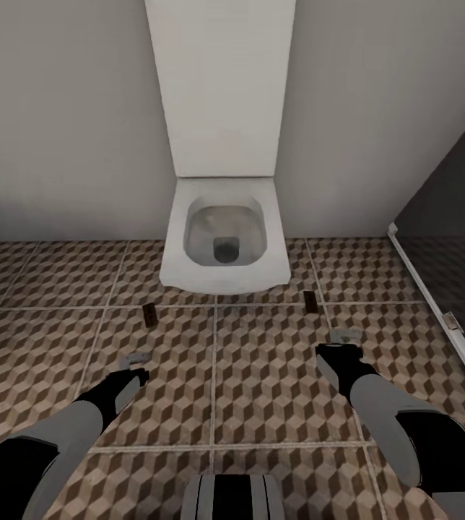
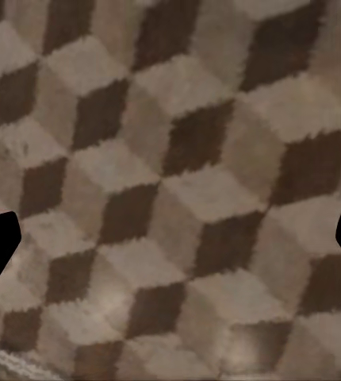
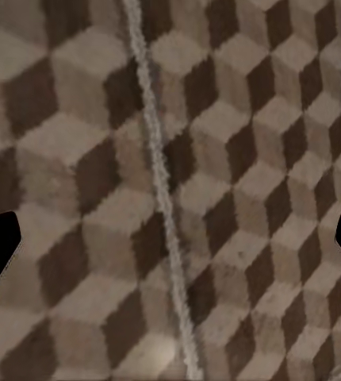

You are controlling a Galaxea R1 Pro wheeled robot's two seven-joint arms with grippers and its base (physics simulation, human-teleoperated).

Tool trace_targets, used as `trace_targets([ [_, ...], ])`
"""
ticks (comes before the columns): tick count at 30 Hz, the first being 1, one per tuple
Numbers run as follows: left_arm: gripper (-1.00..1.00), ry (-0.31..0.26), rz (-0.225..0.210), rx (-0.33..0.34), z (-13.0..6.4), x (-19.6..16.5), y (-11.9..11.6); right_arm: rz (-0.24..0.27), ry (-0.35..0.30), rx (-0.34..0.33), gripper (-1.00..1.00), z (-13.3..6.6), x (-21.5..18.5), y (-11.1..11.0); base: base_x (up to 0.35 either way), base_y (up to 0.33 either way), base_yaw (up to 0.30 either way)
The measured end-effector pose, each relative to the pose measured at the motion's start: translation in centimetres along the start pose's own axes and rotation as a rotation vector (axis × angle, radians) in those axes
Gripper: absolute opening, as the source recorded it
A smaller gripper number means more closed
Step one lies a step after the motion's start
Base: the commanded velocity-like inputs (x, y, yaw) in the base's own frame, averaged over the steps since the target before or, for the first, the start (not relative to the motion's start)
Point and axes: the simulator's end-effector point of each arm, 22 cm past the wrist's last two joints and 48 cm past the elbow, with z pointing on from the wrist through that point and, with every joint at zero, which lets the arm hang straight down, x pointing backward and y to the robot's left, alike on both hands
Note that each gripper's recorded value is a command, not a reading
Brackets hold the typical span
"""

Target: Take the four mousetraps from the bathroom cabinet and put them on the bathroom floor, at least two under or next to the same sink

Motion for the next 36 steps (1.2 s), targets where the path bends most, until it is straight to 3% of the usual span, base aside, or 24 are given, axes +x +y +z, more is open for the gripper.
trace_targets([
  [9,1.00,-0.062,-0.030,-0.008,-1.2,0.4,-0.2,0.020,-0.041,0.000,1.00,-1.4,-1.4,-0.7,0.000,0.000,0.000],
  [15,1.00,-0.075,-0.033,-0.001,-2.2,0.7,-0.8,0.043,-0.090,0.001,1.00,-2.2,-1.7,-1.1,0.000,0.000,0.000],
  [28,1.00,-0.016,-0.016,-0.022,-3.4,5.3,0.8,0.032,-0.085,0.000,1.00,-3.3,5.1,-1.6,0.000,0.000,0.000],
  [31,1.00,0.019,-0.003,-0.006,-3.5,8.7,1.0,0.030,-0.085,-0.001,1.00,-3.6,7.8,-1.7,0.000,0.000,0.000],
  [36,1.00,0.010,-0.001,0.032,-3.9,10.8,0.9,0.028,-0.111,-0.004,1.00,-4.3,10.0,-1.9,0.000,0.000,0.000],
])
